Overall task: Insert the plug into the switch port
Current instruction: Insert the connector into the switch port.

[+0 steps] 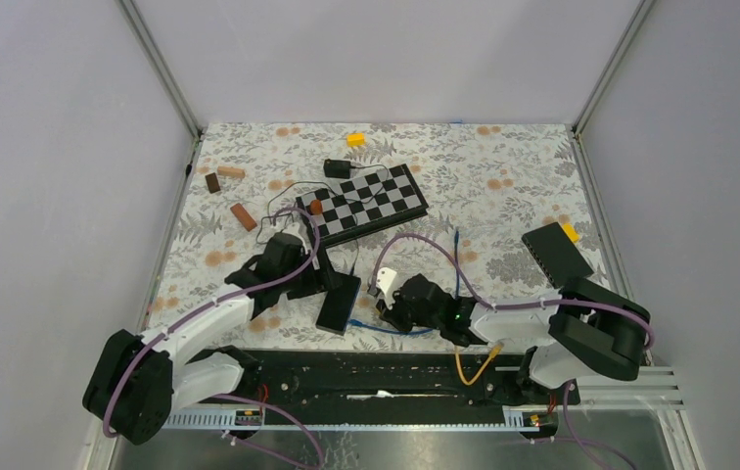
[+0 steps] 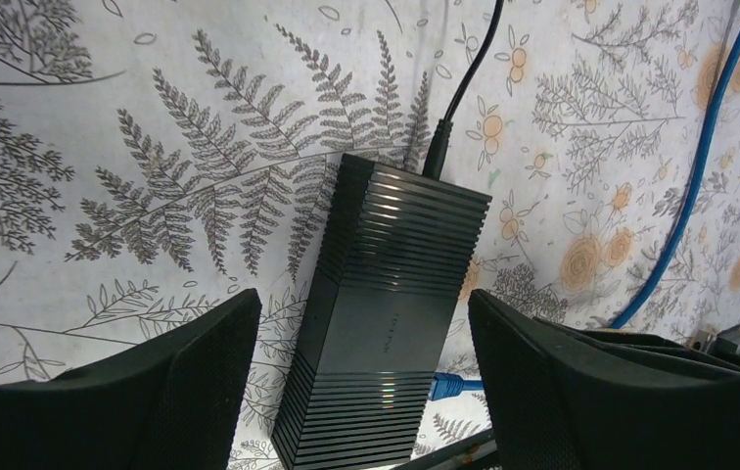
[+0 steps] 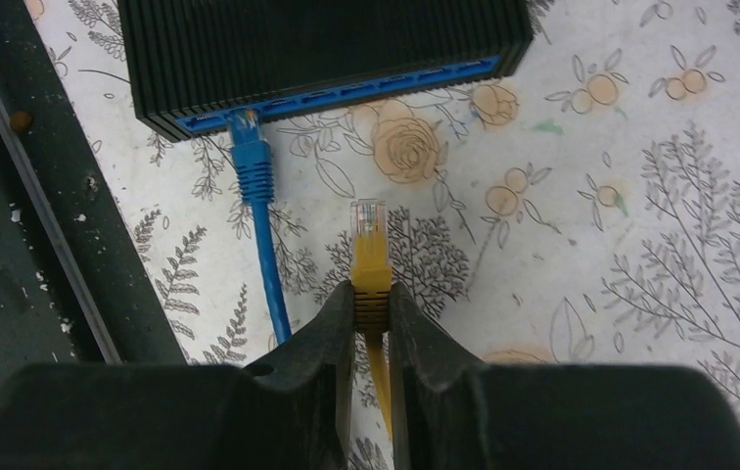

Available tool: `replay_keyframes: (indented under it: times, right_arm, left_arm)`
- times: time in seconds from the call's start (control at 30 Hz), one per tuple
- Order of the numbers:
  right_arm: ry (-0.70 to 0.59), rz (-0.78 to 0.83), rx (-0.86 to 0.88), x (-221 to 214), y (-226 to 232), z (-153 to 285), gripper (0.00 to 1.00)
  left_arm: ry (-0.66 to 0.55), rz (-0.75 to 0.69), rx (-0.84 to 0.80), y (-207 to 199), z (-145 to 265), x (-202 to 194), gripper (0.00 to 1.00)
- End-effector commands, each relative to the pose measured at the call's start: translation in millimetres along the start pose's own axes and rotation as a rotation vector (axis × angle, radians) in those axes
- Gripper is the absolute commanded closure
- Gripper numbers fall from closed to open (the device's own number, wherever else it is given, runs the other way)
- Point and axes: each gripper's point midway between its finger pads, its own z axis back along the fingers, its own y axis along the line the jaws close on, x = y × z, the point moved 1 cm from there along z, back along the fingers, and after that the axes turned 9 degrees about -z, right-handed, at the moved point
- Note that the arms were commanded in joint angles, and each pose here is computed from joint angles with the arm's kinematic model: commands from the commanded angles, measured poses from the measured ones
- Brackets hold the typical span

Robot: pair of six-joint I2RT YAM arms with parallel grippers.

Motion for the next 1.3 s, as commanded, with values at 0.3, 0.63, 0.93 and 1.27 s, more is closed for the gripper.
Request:
replay_keyframes:
  times: [0.3,0.63,0.93,1.27]
  right_arm:
    - [-0.092,-0.019,-0.006,33,13,-27,1.0]
    - [-0.071,-0.047,-0.028,33,11,-44,1.0]
    - [-0.051,-0.044,-0.04,32,9,-51,1.0]
    - [0.05,-0.014,-0.034,21,10,-50,1.0]
  left_arm:
    - [-0.005,-0.035,-0.11,-15,-11,-15,0.26]
    - [0.004,-0.054,-0.109,-11,-17,-23,0.35]
    - [0.023,-0.061,-0.122,-8,-21,-32,0.44]
    - [0.024,-0.061,-0.122,-7,-22,-35,0.48]
